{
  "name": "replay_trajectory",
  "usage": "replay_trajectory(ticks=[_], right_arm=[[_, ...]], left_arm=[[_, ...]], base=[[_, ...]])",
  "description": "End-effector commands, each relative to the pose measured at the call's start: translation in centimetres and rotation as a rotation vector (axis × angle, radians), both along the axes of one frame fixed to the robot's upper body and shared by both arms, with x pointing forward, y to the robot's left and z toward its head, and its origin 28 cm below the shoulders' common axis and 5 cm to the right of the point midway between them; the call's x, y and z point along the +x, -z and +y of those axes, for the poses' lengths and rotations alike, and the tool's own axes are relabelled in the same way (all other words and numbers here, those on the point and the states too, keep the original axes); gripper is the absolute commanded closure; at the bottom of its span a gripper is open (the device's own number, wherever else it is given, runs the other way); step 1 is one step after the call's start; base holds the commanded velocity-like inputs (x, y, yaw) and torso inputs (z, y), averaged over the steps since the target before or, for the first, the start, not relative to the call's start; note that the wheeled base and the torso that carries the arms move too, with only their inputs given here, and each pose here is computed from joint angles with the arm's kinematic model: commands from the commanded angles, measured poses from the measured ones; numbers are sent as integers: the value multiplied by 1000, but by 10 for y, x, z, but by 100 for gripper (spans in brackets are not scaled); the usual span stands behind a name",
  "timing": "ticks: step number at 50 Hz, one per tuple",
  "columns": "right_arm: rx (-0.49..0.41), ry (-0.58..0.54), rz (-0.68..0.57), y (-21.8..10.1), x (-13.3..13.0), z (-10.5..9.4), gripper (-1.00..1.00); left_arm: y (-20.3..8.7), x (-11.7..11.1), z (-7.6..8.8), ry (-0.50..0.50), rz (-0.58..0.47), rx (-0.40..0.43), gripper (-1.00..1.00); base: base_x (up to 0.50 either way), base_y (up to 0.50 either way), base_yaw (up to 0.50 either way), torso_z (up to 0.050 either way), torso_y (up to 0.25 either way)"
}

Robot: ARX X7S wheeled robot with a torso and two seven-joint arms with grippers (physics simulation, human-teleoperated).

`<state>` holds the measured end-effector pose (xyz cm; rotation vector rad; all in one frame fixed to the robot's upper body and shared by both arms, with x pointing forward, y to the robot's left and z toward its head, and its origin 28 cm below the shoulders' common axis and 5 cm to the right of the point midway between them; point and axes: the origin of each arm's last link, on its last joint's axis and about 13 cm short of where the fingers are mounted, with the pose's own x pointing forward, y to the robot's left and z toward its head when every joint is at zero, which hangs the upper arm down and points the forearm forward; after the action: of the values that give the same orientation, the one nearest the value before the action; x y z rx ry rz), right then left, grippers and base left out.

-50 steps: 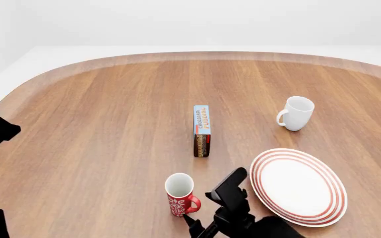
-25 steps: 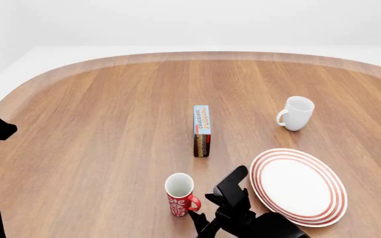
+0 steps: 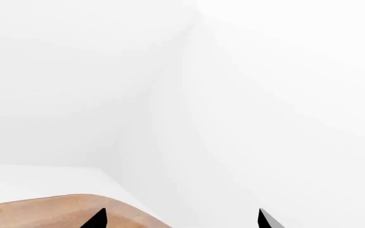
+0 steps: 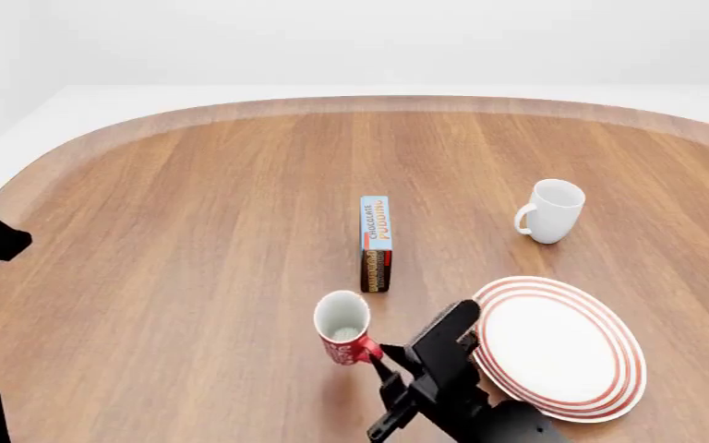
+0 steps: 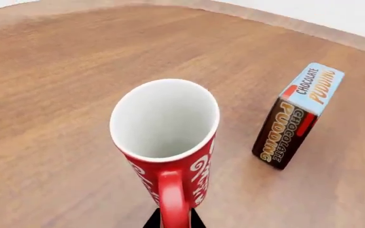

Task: Pick up the red mug and put it on the plate

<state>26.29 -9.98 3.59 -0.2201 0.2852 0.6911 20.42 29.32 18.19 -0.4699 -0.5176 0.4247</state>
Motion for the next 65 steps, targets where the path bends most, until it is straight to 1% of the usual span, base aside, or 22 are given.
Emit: replay_trajectory(ticks=[1, 2, 3, 5, 7, 10, 15, 16, 20, 24, 25, 28, 29, 35, 41, 43, 55, 58, 59, 61, 63, 65], right_arm=[[15, 81, -293, -24, -12, -1, 100], [12, 99, -320, -25, -13, -1, 100], [39, 105, -370, -30, -17, -2, 100], [58, 142, -403, -32, -19, -4, 100], [97, 172, -420, -36, -24, -7, 100], [131, 234, -451, -39, -32, -14, 100], [175, 331, -493, -44, -46, -25, 100], [172, 350, -498, -45, -48, -27, 100], [198, 429, -515, -49, -59, -36, 100], [198, 490, -519, -50, -67, -43, 100], [185, 527, -505, -48, -71, -47, 100], [185, 572, -494, -47, -76, -51, 100], [186, 605, -488, -47, -79, -53, 100], [180, 698, -458, -51, -90, -62, 100], [170, 751, -434, -57, -99, -67, 100], [166, 777, -400, -57, -102, -70, 100], [153, 820, -279, -61, -112, -76, 100], [178, 818, -263, -60, -114, -77, 100], [211, 818, -252, -58, -114, -78, 100], [226, 816, -245, -56, -114, -78, 100], [266, 808, -235, -55, -114, -79, 100], [270, 809, -221, -52, -113, -79, 100]], left_arm=[[0, -1, -1, 3, -1, 2, -100], [0, -1, -1, 3, -1, 2, -100], [0, -1, -1, 4, -1, 2, -100], [0, -1, 0, 4, -1, 1, -100], [-1, -1, 0, 4, -2, 0, -100], [-1, -1, 0, 3, -3, -2, -100], [0, -2, -1, 7, -2, 0, -100], [0, -2, -1, 8, -2, 0, -100], [-1, -2, -1, 9, -3, 1, -100], [-1, -3, -1, 10, -4, 2, -100], [-1, -3, -1, 11, -4, 2, -100], [-1, -3, -1, 12, -4, 1, -100], [-1, -2, -1, 11, -3, 0, -100], [-1, -2, -1, 13, -3, 1, -100], [-1, -3, -1, 15, -3, 1, -100], [-1, -3, -1, 15, -3, 1, -100], [-2, -4, 0, 16, -7, -1, -100], [-2, -4, 0, 15, -8, -2, -100], [-2, -4, 0, 15, -8, -2, -100], [-2, -5, 0, 15, -9, -3, -100], [-2, -5, 0, 15, -9, -1, -100], [-3, -5, 0, 16, -9, -1, -100]], base=[[0, 0, 0, 0, 15], [0, 0, 0, 0, 0], [0, 0, 0, 0, 0], [0, 0, 0, 0, 0], [0, 0, 0, 0, 0], [0, 0, 0, 0, 0], [0, 0, 0, 0, 0], [0, 0, 0, 0, 0], [0, 0, 0, 0, 0], [0, 0, 0, 0, 0], [0, 0, 0, 0, 0], [0, 0, 0, 0, 0], [0, 0, 0, 0, 0], [0, 0, 0, 0, 0], [0, 0, 0, 0, 0], [0, 0, 0, 0, 0], [0, 0, 0, 0, 0], [0, 0, 0, 0, 0], [0, 0, 0, 0, 0], [0, 0, 0, 0, 0], [0, 0, 0, 0, 5], [0, 0, 0, 0, 0]])
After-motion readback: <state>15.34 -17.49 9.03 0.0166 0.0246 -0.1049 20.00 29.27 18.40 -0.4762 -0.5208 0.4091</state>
